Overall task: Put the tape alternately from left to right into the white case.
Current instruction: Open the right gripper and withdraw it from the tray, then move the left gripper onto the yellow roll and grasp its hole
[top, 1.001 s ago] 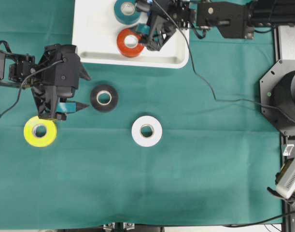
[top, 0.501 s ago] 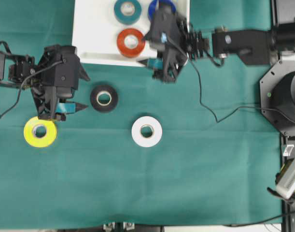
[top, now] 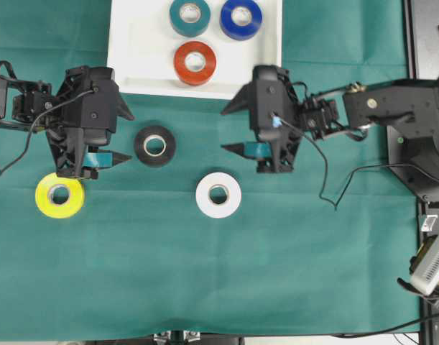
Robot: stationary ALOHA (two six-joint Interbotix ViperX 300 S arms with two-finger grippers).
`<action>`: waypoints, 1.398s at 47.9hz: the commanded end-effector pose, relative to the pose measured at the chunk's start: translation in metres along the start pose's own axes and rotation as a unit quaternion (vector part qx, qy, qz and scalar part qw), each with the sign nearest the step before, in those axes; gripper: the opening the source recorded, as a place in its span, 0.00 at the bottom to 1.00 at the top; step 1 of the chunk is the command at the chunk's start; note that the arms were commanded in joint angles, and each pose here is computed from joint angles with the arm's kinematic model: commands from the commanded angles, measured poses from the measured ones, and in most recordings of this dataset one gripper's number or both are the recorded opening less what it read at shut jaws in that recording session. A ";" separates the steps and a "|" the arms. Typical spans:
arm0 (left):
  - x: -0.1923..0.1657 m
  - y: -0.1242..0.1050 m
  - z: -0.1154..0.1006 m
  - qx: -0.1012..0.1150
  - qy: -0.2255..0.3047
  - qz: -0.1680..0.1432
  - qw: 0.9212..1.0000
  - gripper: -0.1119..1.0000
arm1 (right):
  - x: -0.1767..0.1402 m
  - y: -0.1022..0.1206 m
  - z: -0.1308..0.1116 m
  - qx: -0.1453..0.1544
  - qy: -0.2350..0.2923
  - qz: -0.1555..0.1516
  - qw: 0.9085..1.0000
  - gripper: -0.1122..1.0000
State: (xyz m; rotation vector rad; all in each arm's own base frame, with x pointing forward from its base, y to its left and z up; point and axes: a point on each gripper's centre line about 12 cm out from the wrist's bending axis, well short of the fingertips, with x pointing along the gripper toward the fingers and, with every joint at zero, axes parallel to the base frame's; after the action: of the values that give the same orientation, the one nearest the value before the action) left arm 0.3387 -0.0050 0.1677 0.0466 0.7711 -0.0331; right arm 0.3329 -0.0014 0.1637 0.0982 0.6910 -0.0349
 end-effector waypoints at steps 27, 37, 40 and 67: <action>-0.010 -0.016 0.001 0.013 0.013 -0.018 1.000 0.46 | -0.025 0.015 0.012 -0.013 -0.040 0.022 0.999 0.80; -0.016 -0.033 -0.006 0.030 0.039 -0.038 0.998 0.46 | -0.025 0.015 0.012 -0.013 -0.040 0.022 0.999 0.80; -0.017 -0.038 -0.010 0.030 0.051 -0.044 0.997 0.46 | -0.025 0.015 0.012 -0.013 -0.040 0.022 0.999 0.80; -0.031 -0.052 -0.054 -0.027 0.140 -0.050 0.988 0.46 | -0.024 0.015 0.010 -0.013 -0.038 0.022 0.999 0.80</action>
State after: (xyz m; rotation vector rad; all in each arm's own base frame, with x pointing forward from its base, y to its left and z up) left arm 0.2776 -0.0517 0.1438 -0.0336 1.0757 -0.0982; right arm 0.3215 0.0110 0.1674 0.0866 0.6820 0.0020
